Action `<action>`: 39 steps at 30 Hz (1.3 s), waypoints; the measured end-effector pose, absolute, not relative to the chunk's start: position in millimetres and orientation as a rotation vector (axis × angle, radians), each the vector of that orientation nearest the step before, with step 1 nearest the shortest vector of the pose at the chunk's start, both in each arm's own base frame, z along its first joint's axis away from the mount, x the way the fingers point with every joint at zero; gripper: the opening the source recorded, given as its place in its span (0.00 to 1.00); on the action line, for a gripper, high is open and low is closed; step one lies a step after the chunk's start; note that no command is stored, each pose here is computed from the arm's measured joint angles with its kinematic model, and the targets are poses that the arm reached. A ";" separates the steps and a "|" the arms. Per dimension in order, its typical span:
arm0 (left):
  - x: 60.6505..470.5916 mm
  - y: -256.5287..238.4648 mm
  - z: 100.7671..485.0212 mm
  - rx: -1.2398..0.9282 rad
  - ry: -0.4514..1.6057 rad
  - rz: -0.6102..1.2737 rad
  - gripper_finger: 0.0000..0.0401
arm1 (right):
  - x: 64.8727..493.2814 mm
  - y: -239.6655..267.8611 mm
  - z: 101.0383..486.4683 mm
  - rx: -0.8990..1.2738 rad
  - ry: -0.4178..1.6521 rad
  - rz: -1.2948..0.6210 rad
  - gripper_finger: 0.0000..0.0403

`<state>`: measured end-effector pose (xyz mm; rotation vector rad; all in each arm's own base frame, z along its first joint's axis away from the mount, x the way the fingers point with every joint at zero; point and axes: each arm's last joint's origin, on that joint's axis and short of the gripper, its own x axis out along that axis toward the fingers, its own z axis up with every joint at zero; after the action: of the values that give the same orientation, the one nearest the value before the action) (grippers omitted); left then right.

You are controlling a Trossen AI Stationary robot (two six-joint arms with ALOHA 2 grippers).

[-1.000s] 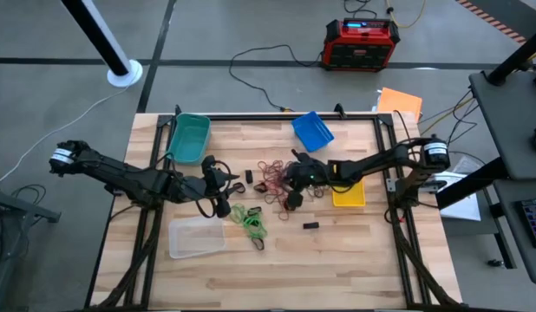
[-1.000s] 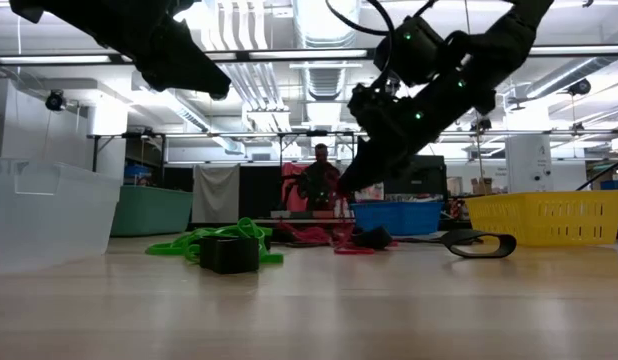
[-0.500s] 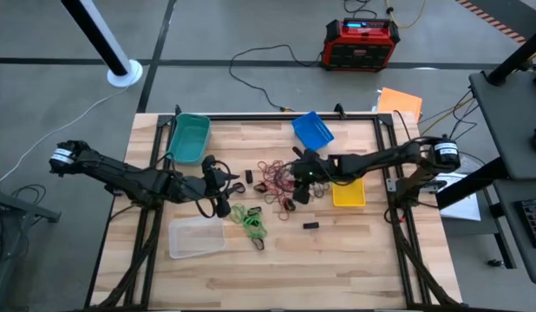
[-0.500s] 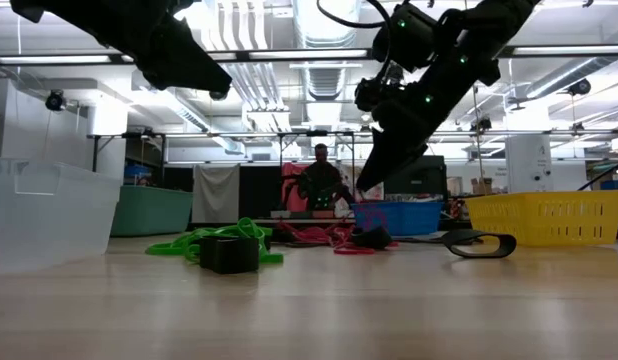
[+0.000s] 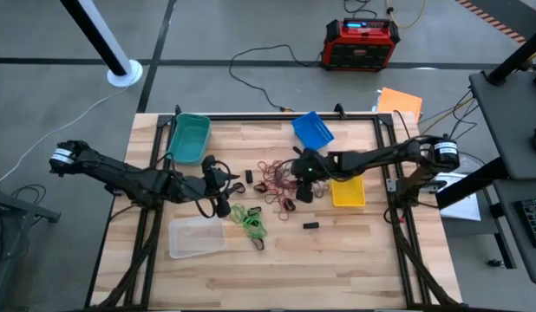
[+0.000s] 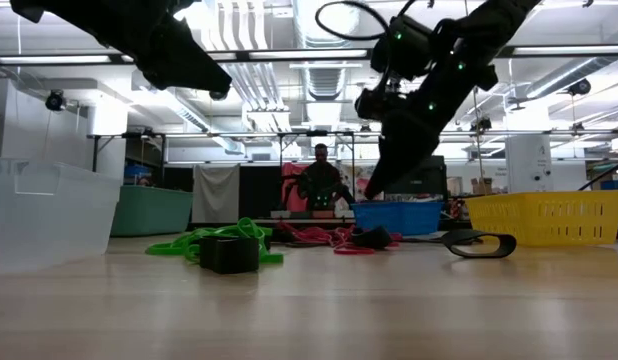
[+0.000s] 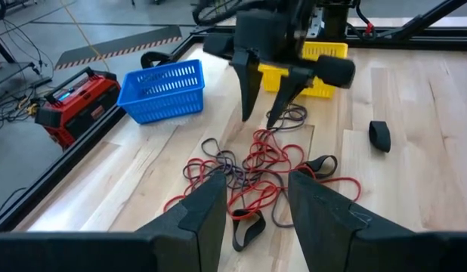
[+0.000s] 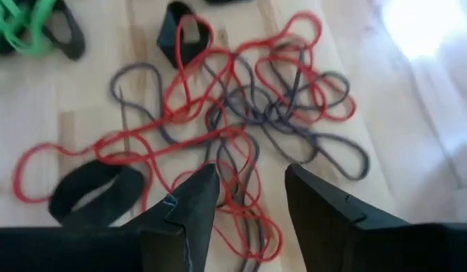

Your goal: Sort rubber bands into baskets

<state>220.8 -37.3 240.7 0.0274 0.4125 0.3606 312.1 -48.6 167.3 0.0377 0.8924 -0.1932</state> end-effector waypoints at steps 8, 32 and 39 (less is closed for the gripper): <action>221.0 -37.3 241.0 0.027 0.409 0.360 0.32 | 322.2 -55.7 129.8 -0.004 0.970 -0.198 0.37; 221.0 -37.4 241.0 0.026 0.409 0.360 0.32 | 320.7 -60.1 138.3 -0.003 0.947 -0.179 0.02; 221.0 -37.4 241.0 0.026 0.409 0.360 0.32 | 321.0 -62.0 138.8 -0.008 0.940 -0.212 0.09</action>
<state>221.0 -37.4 241.0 0.0256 0.4088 0.3603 321.0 -62.0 138.8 -0.0083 0.9402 -0.2121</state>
